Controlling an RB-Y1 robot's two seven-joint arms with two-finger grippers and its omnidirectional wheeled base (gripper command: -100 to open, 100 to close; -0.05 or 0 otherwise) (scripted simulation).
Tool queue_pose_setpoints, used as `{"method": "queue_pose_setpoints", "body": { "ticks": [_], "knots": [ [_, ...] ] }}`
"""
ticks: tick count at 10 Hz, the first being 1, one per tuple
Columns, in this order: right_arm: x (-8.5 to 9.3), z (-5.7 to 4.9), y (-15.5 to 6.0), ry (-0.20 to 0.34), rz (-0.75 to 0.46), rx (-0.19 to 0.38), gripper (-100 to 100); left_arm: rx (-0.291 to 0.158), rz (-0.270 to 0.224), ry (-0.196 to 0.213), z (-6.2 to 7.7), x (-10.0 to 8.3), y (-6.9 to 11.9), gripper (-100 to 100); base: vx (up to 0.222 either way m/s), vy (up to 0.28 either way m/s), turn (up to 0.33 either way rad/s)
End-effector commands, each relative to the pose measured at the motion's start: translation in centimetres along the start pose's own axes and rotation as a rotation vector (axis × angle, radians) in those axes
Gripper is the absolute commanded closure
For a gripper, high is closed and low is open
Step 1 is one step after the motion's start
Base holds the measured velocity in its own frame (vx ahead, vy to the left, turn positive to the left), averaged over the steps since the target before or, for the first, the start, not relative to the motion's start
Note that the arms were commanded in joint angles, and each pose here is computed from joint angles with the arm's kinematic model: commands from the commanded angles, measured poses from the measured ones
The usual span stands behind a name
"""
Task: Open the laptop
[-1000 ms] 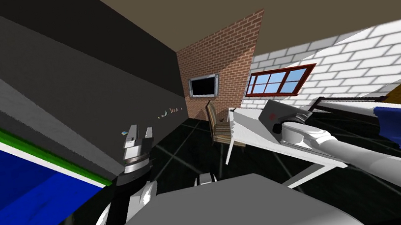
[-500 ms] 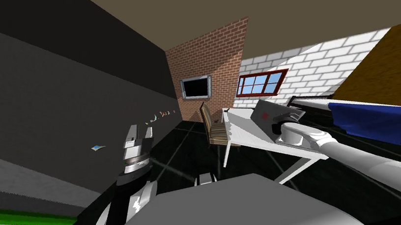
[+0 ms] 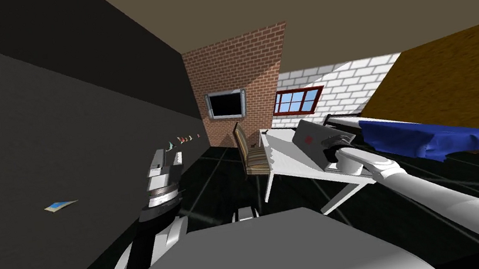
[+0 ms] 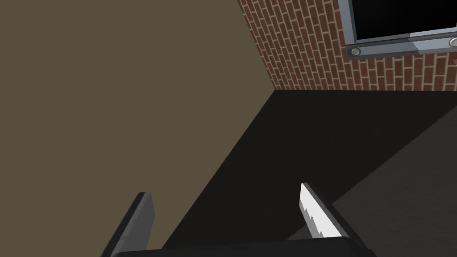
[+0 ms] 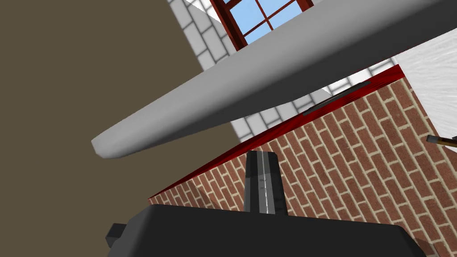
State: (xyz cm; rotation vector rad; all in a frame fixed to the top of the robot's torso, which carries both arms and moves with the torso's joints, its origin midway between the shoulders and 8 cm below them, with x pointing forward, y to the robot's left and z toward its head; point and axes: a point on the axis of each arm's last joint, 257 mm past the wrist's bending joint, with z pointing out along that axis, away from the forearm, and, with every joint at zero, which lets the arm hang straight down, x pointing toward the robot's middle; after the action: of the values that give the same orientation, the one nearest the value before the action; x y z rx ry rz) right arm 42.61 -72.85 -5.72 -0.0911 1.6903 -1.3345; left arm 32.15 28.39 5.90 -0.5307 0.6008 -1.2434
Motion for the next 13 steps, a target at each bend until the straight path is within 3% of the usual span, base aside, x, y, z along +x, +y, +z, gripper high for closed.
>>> {"method": "queue_pose_setpoints", "body": {
  "ticks": [1, 3, 4, 5, 7, 8, 10, 11, 13],
  "knots": [
    [-1.4, -0.6, 0.9, -0.056, 0.013, -0.031, 100, 0.000, 0.000, 0.000, 0.0, 0.0, 0.0, 0, 0.175, 0.020, -0.331],
    [-2.3, -0.7, 2.0, -0.092, 0.012, -0.076, 100, 0.000, 0.000, 0.000, 0.0, 0.0, 0.0, 0, 0.157, 0.055, -0.307],
    [-3.0, -1.5, 2.1, -0.124, 0.018, -0.078, 100, 0.000, 0.000, 0.000, 0.0, 0.0, 0.0, 0, 0.188, 0.104, -0.371],
    [-3.6, -1.6, 2.4, -0.145, 0.020, -0.098, 100, 0.000, 0.000, 0.000, 0.0, 0.0, 0.0, 0, 0.208, 0.103, -0.482],
    [-4.2, -1.8, 3.2, -0.170, 0.019, -0.127, 100, 0.000, 0.000, 0.000, 0.0, 0.0, 0.0, 0, 0.073, 0.025, -0.016],
    [-5.0, -2.7, 3.1, -0.208, 0.022, -0.129, 100, 0.000, 0.000, 0.000, 0.0, 0.0, 0.0, 0, 0.154, 0.062, -0.322],
    [-5.8, -3.0, 3.8, -0.240, 0.021, -0.163, 100, 0.000, 0.000, 0.000, 0.0, 0.0, 0.0, 0, 0.143, 0.076, -0.336],
    [-6.4, -3.8, 3.2, -0.272, 0.021, -0.153, 100, 0.000, 0.000, 0.000, 0.0, 0.0, 0.0, 0, 0.208, 0.140, -0.420],
    [-7.3, -4.3, 4.3, -0.311, 0.019, -0.195, 100, 0.000, 0.000, 0.000, 0.0, 0.0, 0.0, 0, 0.147, 0.109, -0.252]
  ]
}}
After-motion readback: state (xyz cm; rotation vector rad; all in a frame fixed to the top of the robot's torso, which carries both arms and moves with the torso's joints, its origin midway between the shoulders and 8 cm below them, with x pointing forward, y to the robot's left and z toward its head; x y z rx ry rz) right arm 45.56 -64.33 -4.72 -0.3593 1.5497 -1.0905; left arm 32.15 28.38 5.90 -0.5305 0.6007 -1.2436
